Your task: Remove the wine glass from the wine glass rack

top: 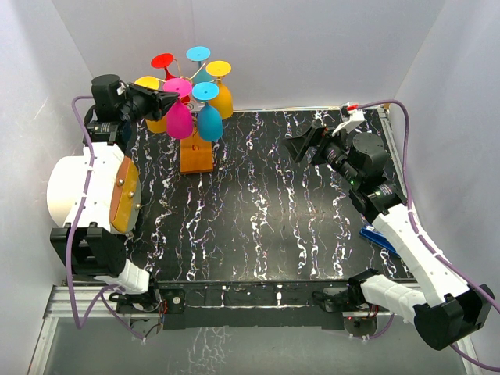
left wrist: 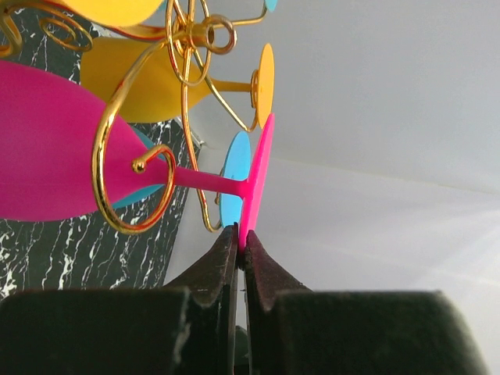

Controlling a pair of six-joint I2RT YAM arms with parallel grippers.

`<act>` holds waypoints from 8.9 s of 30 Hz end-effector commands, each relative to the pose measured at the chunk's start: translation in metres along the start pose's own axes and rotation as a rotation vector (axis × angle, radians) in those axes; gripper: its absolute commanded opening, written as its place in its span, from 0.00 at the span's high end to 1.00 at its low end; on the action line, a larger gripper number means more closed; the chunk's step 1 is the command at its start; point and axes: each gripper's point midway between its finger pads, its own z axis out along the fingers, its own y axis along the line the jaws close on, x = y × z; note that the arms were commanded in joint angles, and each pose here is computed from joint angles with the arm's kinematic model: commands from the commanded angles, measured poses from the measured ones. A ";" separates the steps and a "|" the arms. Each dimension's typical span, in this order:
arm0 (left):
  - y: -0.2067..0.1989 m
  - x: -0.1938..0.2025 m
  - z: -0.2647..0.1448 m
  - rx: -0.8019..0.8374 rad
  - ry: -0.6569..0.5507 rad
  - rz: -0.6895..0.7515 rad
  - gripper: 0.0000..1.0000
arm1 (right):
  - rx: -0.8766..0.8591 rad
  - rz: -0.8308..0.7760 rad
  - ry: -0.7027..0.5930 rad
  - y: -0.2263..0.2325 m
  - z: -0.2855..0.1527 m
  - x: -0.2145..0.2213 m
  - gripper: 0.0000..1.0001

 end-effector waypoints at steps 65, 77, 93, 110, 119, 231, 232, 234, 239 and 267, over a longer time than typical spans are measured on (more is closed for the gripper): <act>-0.027 0.132 -0.193 0.649 0.385 -0.104 1.00 | -0.952 0.669 -0.015 0.190 0.030 -0.013 0.33; -0.004 0.128 -0.176 0.583 0.372 -0.154 1.00 | -0.953 0.722 -0.134 0.189 -0.019 -0.050 0.90; 0.096 0.141 -0.141 0.206 0.360 -0.125 0.01 | 0.092 0.501 0.008 0.019 0.022 0.057 1.00; 0.121 0.127 -0.154 -0.047 0.263 0.317 0.01 | 1.017 -0.027 0.299 -0.140 -0.011 0.060 1.00; 0.117 0.135 -0.171 -0.021 0.282 0.394 0.01 | 1.182 0.145 0.302 -0.211 0.004 0.020 1.00; 0.036 -0.126 -0.005 -0.052 -0.225 0.036 0.38 | -0.022 -0.190 0.081 0.006 -0.040 0.002 0.02; 0.036 -0.125 -0.004 -0.044 -0.218 0.036 0.39 | -0.021 -0.190 0.083 0.006 -0.040 0.003 0.02; 0.036 -0.124 -0.001 -0.041 -0.208 0.037 0.41 | -0.022 -0.187 0.084 0.006 -0.040 0.003 0.02; 0.034 -0.123 0.002 -0.029 -0.188 0.047 0.51 | -0.024 -0.185 0.088 0.006 -0.039 0.004 0.02; 0.013 -0.123 0.002 0.033 -0.169 0.052 0.89 | -0.036 -0.174 0.094 0.009 -0.036 0.004 0.02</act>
